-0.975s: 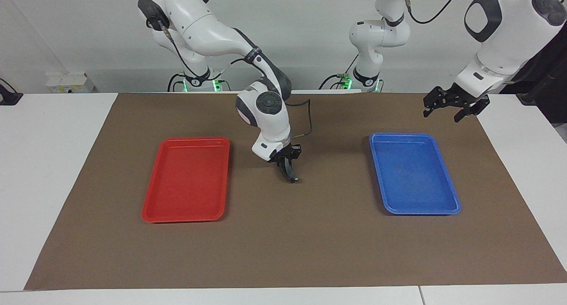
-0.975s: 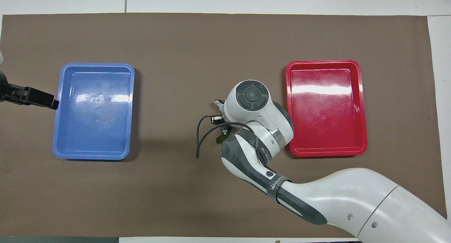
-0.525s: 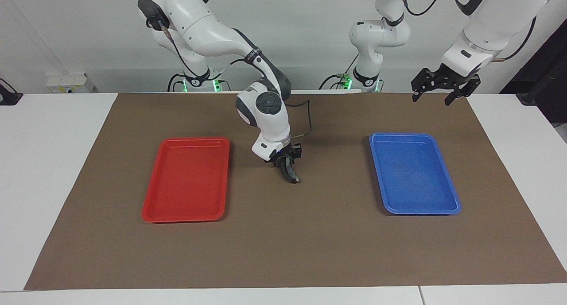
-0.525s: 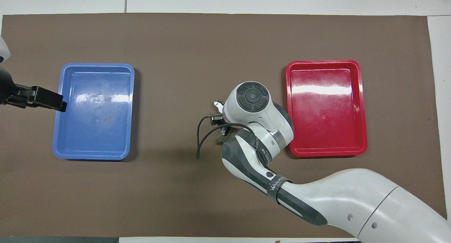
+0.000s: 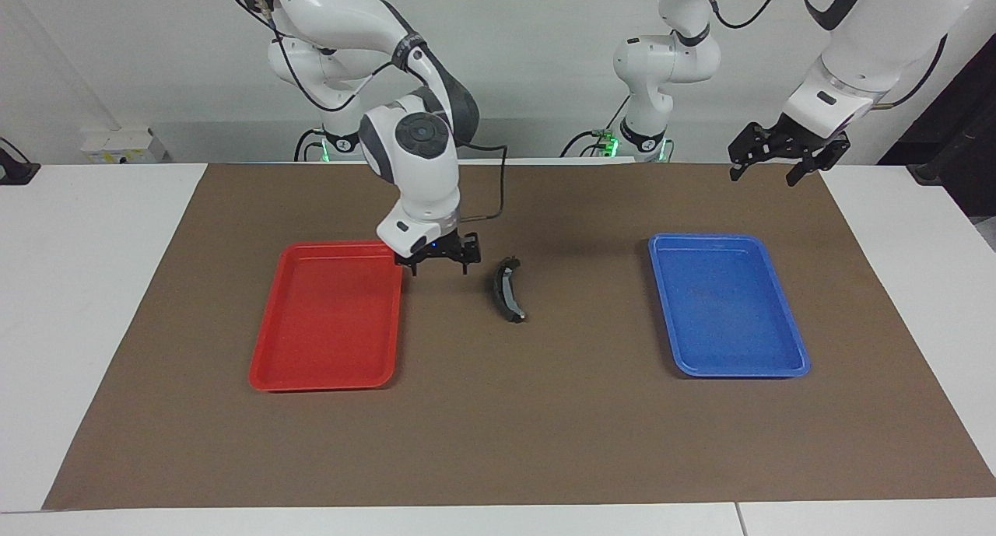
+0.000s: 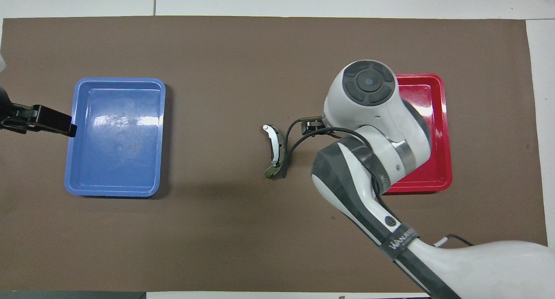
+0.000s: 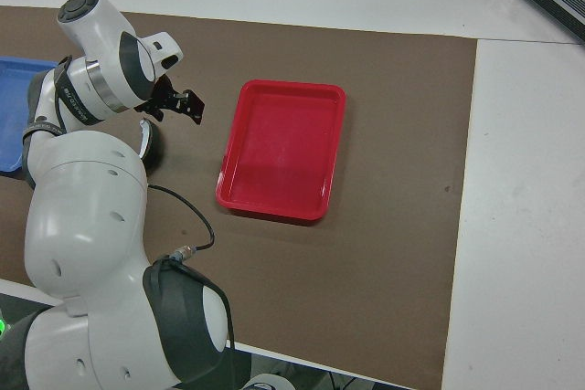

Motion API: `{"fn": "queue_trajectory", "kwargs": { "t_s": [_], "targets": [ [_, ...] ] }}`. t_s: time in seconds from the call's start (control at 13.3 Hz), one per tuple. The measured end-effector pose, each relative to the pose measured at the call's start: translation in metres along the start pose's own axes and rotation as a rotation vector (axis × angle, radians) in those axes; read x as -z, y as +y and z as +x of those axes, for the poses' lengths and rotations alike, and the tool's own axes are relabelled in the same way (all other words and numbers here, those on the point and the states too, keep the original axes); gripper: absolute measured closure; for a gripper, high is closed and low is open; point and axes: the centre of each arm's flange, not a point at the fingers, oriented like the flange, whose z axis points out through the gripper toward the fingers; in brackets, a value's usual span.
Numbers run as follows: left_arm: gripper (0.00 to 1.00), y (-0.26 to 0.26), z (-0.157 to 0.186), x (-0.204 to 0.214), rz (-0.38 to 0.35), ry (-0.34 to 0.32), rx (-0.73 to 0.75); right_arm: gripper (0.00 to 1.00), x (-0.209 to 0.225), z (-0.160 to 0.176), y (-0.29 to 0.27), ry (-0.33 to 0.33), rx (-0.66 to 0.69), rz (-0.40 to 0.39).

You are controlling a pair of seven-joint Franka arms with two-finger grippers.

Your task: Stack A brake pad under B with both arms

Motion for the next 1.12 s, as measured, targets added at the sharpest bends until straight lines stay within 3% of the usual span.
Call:
{"fn": "queue_trajectory", "kwargs": {
  "t_s": [0.45,0.75,1.12],
  "targets": [
    [0.0,0.0,0.0,-0.004,-0.001,-0.008,-0.001,0.0,0.078,-0.013,0.175,-0.106,0.012,0.026],
    [0.0,0.0,0.0,-0.006,-0.001,-0.013,0.0,0.0,0.13,-0.047,0.234,-0.11,-0.023,0.036],
    [0.0,0.002,0.001,-0.007,-0.001,-0.014,-0.003,0.0,0.148,-0.062,0.281,-0.112,-0.07,0.053]
  ]
}}
